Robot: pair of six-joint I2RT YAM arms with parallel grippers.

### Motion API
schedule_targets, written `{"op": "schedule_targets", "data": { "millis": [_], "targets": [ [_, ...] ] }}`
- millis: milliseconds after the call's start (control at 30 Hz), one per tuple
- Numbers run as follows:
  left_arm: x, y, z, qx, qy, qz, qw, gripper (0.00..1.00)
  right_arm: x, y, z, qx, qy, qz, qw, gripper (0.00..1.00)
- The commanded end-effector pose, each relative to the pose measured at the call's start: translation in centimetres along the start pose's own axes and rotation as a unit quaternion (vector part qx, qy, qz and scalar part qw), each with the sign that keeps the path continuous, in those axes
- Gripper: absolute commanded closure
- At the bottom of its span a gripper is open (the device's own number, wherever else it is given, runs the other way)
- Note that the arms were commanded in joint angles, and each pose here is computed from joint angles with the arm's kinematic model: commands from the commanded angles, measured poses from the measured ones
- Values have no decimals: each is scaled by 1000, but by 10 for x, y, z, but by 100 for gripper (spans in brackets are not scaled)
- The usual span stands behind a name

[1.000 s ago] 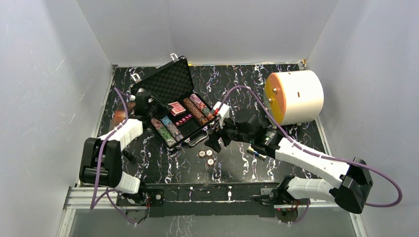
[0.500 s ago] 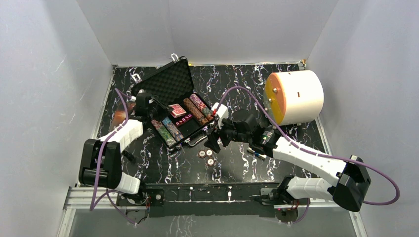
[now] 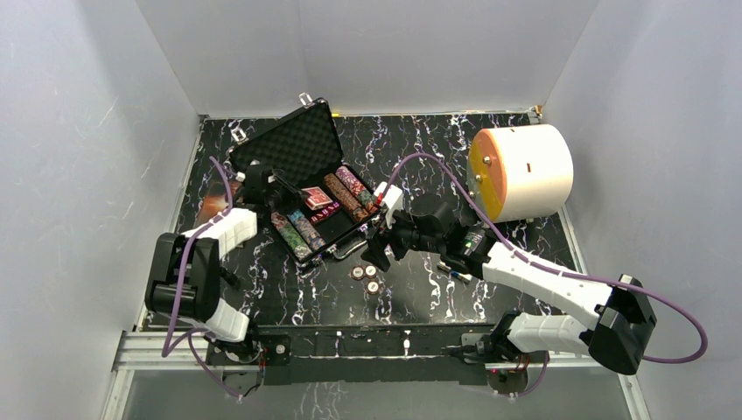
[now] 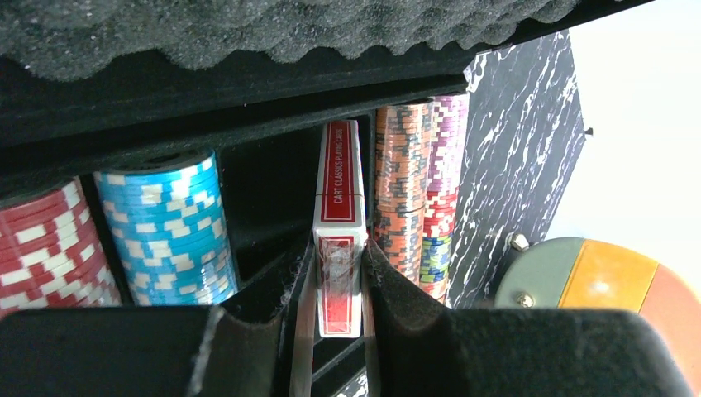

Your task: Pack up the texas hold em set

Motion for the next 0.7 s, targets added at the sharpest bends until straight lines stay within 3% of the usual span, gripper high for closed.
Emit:
{"op": "schedule_targets", "data": {
  "millis": [0,133,233,367,667],
  "targets": [
    [4,-25,-6,-32,-3,-10,999,84,5,1,-2,5,-18,5,1000,11],
    [3,-26,-8,-17,-3,-16,1000,54,5,1,-2,6,-18,6,1000,11],
    [2,-27,-4,-1,-12,-27,1000,40,4,1,-3,9,-17,7,1000,11],
    [10,-26,6,24,-43,-39,998,30,5,3,-3,15,-18,7,1000,10],
    [19,-26,32,79,-101,-85,988,25,7,5,-5,25,-23,10,999,10]
  ]
}}
Point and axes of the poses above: each gripper's point midway between its finger pads, its own z axis back along the fingers, its own y axis along the line the jaws close on, x = y × z, the point moved 3 cm from there along z, back along the fingers, and after that the axes turned 14 degrees about z, right-handed, at the moved point
